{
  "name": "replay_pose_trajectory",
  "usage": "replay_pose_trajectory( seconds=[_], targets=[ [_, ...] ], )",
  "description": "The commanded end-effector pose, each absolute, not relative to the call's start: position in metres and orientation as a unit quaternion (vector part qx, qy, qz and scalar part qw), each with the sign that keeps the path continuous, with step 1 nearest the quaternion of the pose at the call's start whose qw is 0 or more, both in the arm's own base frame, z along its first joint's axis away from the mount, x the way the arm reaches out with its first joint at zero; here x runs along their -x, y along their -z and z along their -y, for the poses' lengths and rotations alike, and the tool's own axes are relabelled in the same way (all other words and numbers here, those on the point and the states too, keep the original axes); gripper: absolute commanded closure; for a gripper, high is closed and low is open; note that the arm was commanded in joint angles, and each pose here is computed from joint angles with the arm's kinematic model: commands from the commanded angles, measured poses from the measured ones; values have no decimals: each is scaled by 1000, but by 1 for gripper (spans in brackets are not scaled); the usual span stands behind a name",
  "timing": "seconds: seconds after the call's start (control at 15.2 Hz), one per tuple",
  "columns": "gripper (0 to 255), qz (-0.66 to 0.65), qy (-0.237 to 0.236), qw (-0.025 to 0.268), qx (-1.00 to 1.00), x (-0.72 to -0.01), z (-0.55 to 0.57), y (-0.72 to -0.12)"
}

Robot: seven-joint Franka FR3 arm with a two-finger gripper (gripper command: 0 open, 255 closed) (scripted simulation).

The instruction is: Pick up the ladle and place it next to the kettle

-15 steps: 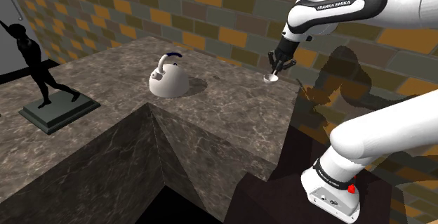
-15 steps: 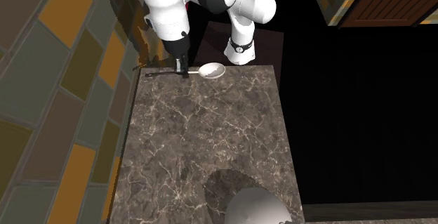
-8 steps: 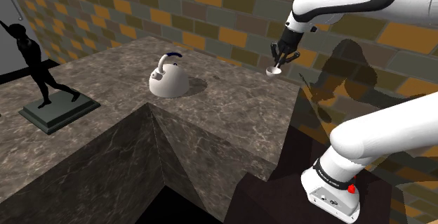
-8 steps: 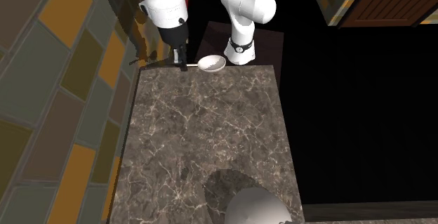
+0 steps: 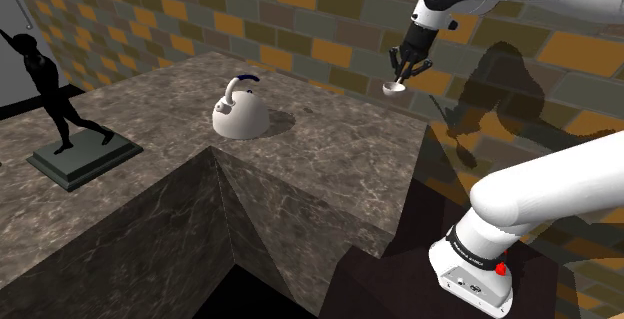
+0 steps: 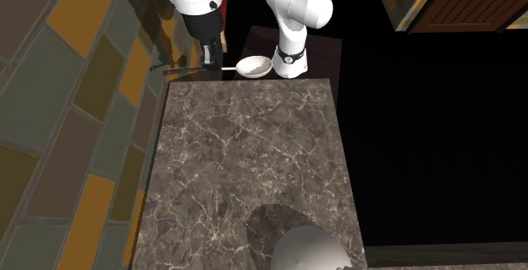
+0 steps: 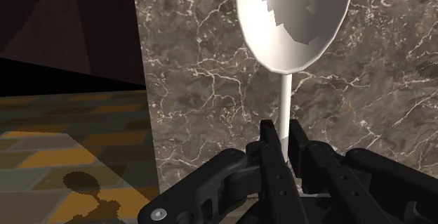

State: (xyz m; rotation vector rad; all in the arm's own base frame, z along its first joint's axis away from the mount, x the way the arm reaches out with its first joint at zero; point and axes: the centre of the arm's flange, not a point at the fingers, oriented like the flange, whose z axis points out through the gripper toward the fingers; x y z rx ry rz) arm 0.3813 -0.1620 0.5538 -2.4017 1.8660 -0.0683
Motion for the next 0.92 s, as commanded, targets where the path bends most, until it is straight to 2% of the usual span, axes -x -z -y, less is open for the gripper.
replay_pose_trajectory(
  seconds=[0.0, 0.33, 0.86],
  targets=[
    [255, -613, 22, 50, 788, -380, 162, -564],
    [255, -613, 22, 50, 788, -380, 162, -589],
    [255, -613, 22, 50, 788, -424, 66, -589]
  ],
)
